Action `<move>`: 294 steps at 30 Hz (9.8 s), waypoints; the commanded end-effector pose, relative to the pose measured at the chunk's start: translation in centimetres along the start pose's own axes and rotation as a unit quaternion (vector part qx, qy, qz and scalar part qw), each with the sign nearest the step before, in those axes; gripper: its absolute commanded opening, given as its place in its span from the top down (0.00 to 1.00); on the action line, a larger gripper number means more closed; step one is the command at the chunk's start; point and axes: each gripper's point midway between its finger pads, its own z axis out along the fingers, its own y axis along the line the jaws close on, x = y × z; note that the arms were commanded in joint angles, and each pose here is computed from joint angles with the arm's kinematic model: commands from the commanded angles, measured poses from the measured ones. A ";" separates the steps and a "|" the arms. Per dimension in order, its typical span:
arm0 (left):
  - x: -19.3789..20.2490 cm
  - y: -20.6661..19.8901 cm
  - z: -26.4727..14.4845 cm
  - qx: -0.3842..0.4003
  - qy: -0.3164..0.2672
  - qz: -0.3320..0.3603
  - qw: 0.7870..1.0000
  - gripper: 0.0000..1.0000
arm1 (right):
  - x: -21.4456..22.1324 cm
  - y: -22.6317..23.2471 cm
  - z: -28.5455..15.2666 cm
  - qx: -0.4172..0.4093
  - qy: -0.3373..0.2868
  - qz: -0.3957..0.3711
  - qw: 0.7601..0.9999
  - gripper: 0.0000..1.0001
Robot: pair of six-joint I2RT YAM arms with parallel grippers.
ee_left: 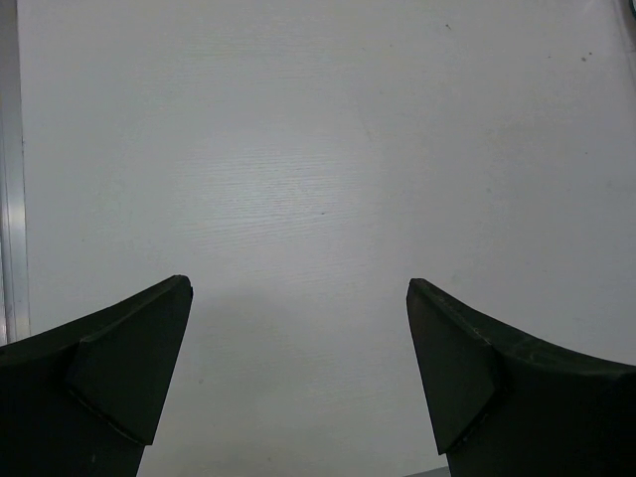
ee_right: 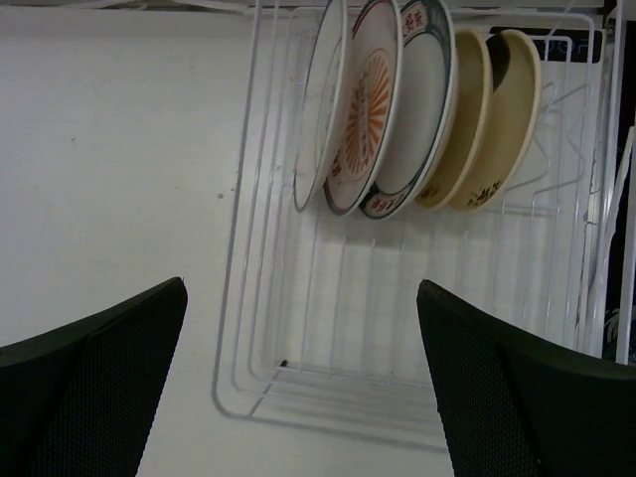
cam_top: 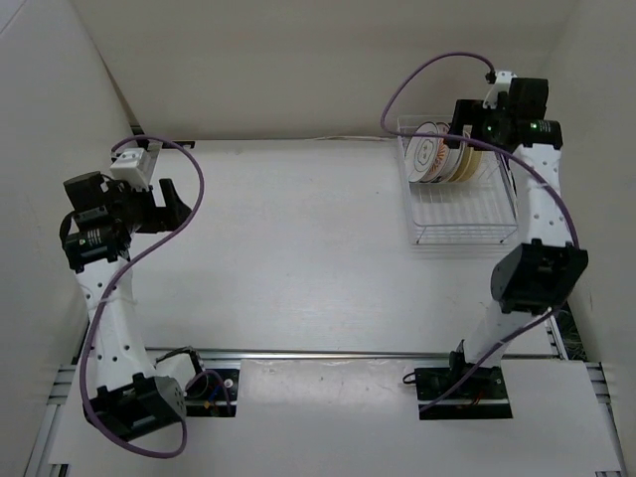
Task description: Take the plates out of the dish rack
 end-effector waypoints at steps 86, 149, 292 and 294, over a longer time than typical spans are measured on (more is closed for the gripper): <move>-2.4 -16.6 11.3 0.443 0.150 -0.122 0.876 0.00 | 4.4 21.6 -2.5 -0.435 0.090 0.084 0.892 1.00; -5.9 -4.1 25.3 0.225 0.116 -0.358 0.899 0.90 | 15.7 12.2 -9.7 -0.301 0.160 0.072 0.937 0.15; 0.1 -10.5 3.6 0.279 0.039 -0.072 0.957 0.01 | -9.6 1.2 1.3 0.194 -0.123 -0.067 0.971 0.99; -0.4 -10.8 3.5 0.288 0.037 -0.074 0.954 0.01 | -7.3 4.4 1.4 0.100 -0.089 -0.064 0.989 0.99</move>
